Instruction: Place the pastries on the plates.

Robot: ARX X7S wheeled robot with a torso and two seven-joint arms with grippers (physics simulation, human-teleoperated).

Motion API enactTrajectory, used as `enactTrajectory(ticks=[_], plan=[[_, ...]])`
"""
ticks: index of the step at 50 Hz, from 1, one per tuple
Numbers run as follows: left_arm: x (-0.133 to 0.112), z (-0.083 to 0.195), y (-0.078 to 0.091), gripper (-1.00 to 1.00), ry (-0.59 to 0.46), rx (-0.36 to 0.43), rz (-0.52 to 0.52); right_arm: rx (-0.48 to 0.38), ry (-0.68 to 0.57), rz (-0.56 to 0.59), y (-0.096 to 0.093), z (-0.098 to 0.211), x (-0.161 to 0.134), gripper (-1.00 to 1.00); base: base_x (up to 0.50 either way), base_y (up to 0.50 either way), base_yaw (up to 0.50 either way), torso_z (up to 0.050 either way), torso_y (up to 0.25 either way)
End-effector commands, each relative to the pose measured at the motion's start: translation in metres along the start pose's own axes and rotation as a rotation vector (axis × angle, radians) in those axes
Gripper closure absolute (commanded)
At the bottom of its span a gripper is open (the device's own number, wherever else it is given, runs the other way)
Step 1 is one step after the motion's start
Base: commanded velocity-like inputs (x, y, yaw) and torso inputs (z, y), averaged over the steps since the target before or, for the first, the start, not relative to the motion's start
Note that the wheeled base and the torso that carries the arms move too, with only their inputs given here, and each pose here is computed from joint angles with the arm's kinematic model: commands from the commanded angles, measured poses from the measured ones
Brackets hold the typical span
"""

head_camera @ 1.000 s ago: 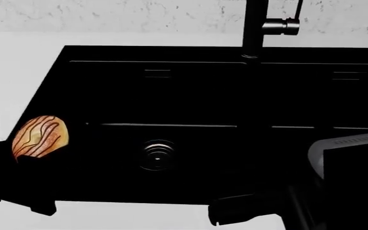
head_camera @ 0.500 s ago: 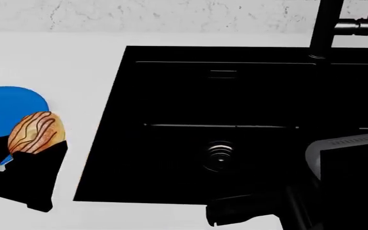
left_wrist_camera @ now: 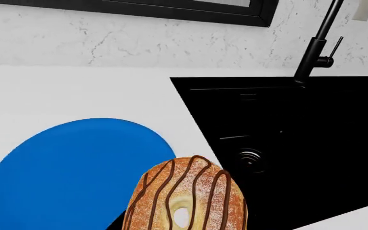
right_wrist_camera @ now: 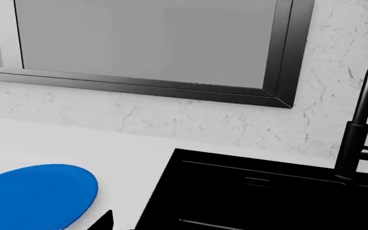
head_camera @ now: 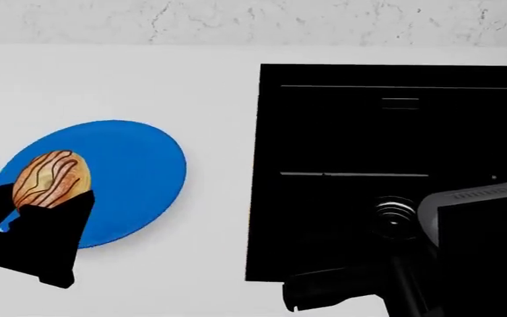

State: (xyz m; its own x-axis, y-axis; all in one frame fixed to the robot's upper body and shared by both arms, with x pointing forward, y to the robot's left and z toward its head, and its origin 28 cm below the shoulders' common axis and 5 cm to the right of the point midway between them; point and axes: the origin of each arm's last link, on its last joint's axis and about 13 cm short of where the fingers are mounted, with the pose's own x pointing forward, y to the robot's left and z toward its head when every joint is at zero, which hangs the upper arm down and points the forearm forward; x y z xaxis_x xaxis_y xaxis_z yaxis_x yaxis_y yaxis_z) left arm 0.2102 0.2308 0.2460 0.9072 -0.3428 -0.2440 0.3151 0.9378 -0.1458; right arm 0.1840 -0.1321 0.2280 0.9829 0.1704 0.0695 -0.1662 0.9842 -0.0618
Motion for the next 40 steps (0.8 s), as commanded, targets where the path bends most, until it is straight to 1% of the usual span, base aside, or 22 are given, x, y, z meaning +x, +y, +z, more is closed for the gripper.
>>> enactTrajectory(ticks=[1, 19, 20, 21, 22, 29, 40], plan=[[-0.0015, 0.0027, -0.0002, 1.00, -0.010, -0.014, 0.002, 0.003, 0.003, 0.000, 0.0002, -0.0003, 0.0001, -1.00, 0.00, 0.50, 0.00, 0.000, 0.000], [-0.0020, 0.0030, 0.0004, 1.00, -0.011, -0.014, 0.005, 0.010, 0.002, -0.014, -0.0005, -0.0010, -0.0010, -1.00, 0.00, 0.50, 0.00, 0.001, 0.000], [-0.0020, 0.0033, 0.0007, 1.00, -0.012, -0.014, 0.006, -0.031, 0.000, -0.024, -0.0006, -0.0024, -0.0003, -1.00, 0.00, 0.17, 0.00, 0.000, 0.000], [-0.0020, 0.0036, 0.0009, 1.00, -0.013, -0.015, 0.007, -0.027, 0.008, -0.027, -0.0005, -0.0039, 0.0003, -1.00, 0.00, 0.00, 0.00, 0.000, 0.000], [-0.0019, 0.0038, 0.0011, 1.00, -0.013, -0.015, 0.008, -0.005, 0.024, -0.017, -0.0004, -0.0049, 0.0005, -1.00, 0.00, 0.00, 0.00, 0.000, 0.000], [-0.0015, 0.0032, 0.0008, 1.00, -0.012, -0.015, 0.006, -0.015, 0.021, -0.026, -0.0008, -0.0037, 0.0005, -1.00, 0.00, 0.00, 0.00, 0.000, 0.001], [-0.0014, 0.0022, 0.0003, 1.00, -0.007, -0.017, 0.004, -0.008, 0.021, -0.026, -0.0010, -0.0033, 0.0002, -1.00, 0.49, 0.00, 0.00, 0.000, 0.000]])
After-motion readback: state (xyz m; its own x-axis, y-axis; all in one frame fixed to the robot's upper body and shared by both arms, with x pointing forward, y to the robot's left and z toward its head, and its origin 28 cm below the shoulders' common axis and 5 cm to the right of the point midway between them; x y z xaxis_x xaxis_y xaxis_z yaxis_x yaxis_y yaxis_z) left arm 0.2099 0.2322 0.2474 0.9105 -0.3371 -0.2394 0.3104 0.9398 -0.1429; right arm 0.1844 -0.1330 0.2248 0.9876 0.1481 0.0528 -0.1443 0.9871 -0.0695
